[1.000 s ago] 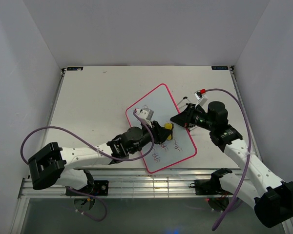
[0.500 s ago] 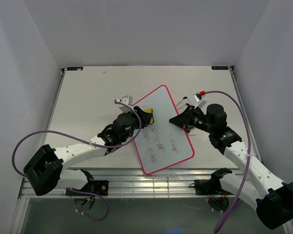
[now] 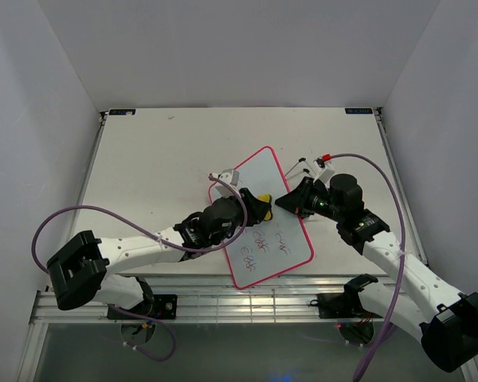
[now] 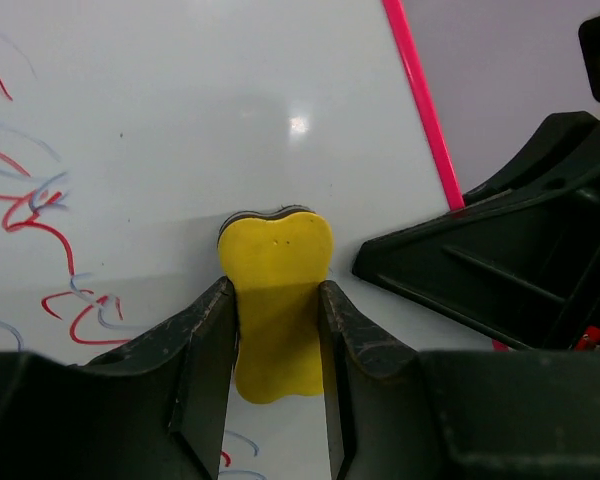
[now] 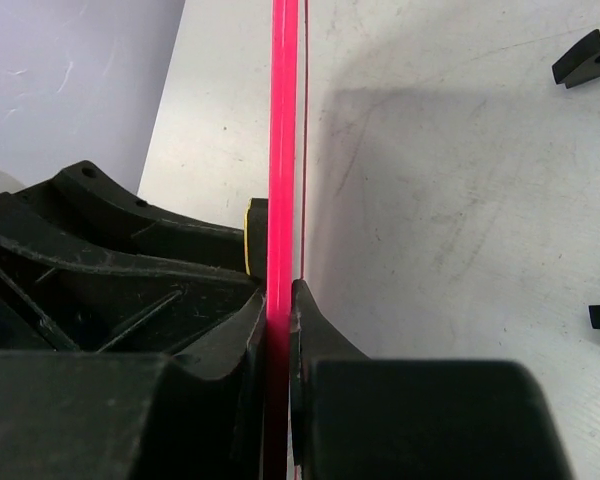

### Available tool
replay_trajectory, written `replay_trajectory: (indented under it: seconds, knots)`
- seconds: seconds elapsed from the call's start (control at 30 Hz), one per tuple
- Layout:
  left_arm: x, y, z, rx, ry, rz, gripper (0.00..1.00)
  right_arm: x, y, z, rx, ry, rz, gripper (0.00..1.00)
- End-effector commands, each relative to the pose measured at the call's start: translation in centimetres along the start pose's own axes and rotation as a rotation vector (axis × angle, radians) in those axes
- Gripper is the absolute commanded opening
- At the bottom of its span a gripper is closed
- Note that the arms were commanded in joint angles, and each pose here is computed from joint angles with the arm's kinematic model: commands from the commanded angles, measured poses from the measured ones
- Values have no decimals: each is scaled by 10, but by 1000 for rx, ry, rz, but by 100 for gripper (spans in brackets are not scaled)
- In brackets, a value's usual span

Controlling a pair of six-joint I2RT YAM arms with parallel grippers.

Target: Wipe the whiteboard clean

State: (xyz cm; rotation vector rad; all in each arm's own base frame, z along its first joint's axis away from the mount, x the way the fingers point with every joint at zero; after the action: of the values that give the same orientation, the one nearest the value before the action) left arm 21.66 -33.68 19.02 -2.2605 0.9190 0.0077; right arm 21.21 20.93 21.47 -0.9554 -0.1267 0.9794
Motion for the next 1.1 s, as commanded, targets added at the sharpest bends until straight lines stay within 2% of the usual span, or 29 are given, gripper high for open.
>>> replay_trajectory:
  seconds: [0.0,0.13,0.3,0.6,0.67,0.93,1.07]
  knots:
    - [-12,33,20,-115,-78,135,0,-28,-75,86,-68,-330,-287,8]
    - [-15,51,17,-122,-110,200,0,-25,-79,89,-55,-344,-298,8]
    - [-16,65,-8,-108,-61,279,0,-20,-76,85,-49,-345,-295,8]
    - [-33,97,3,-119,-102,377,0,-24,-69,82,-48,-351,-299,8]
    - [-34,96,9,-127,-129,365,0,-24,-65,81,-37,-357,-293,8]
    - [-23,40,46,-101,-273,215,0,-30,-60,81,-40,-360,-287,8]
    - [-20,27,61,-76,-307,180,0,-36,-65,84,-54,-352,-306,8]
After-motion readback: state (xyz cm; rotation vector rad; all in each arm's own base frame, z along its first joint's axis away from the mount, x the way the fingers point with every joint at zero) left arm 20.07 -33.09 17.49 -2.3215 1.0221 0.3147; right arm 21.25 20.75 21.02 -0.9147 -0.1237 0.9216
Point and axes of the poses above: each gripper's point midway between its finger pads, its own x axis out along the fingers, its own z axis along the line the jaws close on, y = z × x, the point moved 3 cm from there along -x, back along the fingers, and after that the axes turned 10 degrees about -x, right-handed, at the moved point
